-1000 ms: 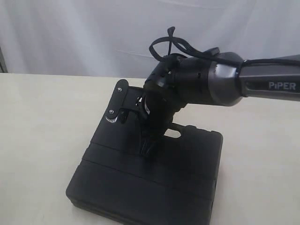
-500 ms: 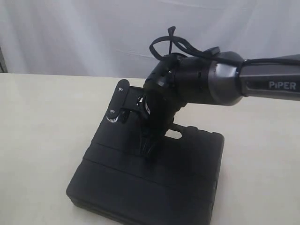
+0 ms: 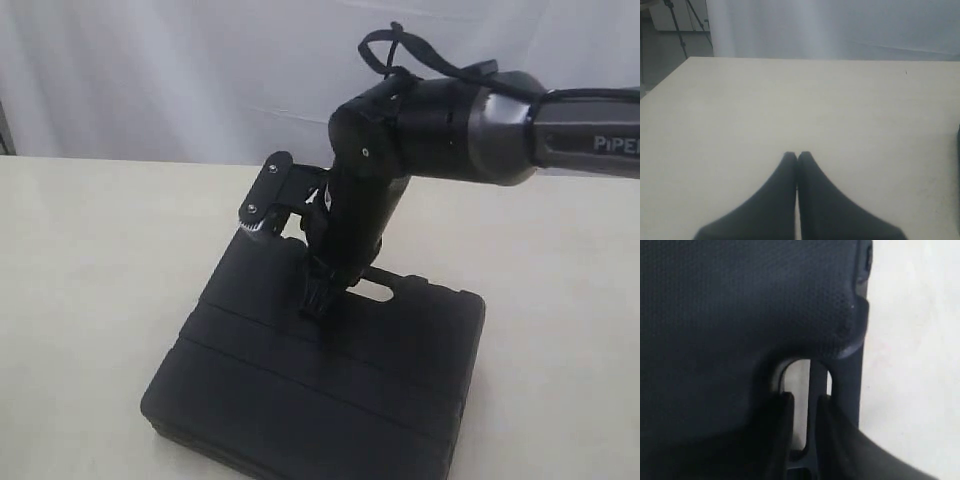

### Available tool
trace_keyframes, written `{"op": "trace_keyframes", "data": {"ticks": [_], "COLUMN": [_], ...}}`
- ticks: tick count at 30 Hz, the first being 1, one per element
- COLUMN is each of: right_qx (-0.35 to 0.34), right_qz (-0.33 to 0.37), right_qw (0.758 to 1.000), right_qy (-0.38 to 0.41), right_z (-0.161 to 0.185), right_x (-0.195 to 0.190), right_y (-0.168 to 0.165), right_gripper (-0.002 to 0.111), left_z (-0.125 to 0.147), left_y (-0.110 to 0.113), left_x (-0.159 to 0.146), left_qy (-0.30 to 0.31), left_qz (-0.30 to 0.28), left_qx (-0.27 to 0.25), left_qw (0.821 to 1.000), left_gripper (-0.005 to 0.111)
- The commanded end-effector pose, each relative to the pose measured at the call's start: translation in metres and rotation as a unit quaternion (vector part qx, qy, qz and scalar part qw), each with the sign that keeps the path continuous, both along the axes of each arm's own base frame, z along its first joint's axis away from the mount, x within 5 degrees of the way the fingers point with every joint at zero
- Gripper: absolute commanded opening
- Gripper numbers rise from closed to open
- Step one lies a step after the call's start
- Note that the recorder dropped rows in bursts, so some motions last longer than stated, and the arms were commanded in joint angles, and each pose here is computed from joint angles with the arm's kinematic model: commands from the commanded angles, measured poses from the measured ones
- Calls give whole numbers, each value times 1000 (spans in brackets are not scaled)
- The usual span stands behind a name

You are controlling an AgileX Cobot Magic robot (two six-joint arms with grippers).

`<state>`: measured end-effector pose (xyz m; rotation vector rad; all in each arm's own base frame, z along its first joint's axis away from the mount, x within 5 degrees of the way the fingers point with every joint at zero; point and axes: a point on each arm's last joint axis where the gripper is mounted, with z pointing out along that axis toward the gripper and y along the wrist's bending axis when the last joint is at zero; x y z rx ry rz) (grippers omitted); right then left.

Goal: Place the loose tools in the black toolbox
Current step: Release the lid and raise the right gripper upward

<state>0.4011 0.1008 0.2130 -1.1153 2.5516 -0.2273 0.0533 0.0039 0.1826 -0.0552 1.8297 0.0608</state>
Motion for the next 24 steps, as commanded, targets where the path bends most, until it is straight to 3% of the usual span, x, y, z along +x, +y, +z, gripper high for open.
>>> {"op": "trace_keyframes", "data": {"ticks": [1,5,18,24], "right_qx": [89,151,150,154], "right_qz": [-19,-41,-37,-27], "right_qw": [995,986,986,987], "right_qy": [42,52,55,42], "right_z": [8,12,14,37], "right_x": [0,3,3,-7], "right_y": [-14,-29,-39,-37], "right_gripper": [76,76,76,76], "left_z": [0,0,0,0], "left_y": [0,0,0,0], "left_x": [0,0,0,0], "left_qy": [-2,-2,-2,-2], "left_qz": [-2,-2,-2,-2], "left_qx": [-3,-3,-3,-3], "left_qw": [1000,1000,1000,1000], "left_gripper": [0,0,0,0]}}
